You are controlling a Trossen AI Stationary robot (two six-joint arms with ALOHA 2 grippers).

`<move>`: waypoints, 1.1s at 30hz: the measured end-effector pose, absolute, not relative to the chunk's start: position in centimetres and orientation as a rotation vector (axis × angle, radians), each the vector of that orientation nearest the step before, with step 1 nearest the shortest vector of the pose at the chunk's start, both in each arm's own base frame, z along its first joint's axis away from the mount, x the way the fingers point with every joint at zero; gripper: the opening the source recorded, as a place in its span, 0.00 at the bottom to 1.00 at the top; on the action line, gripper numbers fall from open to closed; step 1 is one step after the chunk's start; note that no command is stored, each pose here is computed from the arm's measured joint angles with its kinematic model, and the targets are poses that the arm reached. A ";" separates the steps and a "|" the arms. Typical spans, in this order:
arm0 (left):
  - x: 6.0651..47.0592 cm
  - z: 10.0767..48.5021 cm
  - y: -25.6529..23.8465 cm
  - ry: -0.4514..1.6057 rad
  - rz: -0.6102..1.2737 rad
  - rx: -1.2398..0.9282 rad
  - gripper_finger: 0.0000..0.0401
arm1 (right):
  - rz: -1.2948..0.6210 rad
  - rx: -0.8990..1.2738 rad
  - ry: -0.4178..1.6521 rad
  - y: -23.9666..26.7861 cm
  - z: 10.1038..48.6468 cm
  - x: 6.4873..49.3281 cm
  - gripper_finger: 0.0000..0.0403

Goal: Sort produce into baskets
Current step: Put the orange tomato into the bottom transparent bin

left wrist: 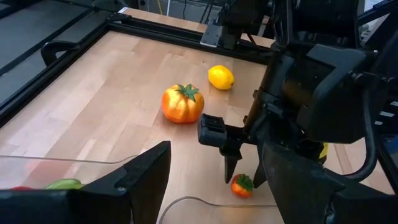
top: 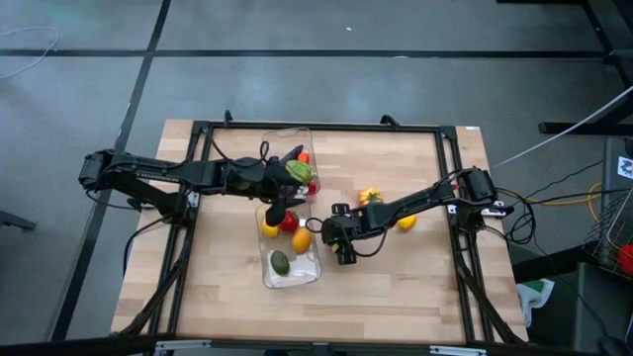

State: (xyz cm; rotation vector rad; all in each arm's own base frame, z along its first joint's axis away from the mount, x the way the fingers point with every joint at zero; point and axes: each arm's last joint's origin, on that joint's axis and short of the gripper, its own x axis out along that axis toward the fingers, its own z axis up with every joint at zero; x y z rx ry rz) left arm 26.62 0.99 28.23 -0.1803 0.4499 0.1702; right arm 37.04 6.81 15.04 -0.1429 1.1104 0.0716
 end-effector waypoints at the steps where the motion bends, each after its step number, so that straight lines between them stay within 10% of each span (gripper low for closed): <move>1: 26.6 28.2 1.0 0.450 0.170 -0.180 0.62 | 0.072 -0.143 1.113 6.8 15.0 37.0 0.55; 33: 26.6 28.2 1.0 0.450 0.169 -0.177 0.62 | 0.076 -0.153 1.159 6.9 16.6 37.4 0.34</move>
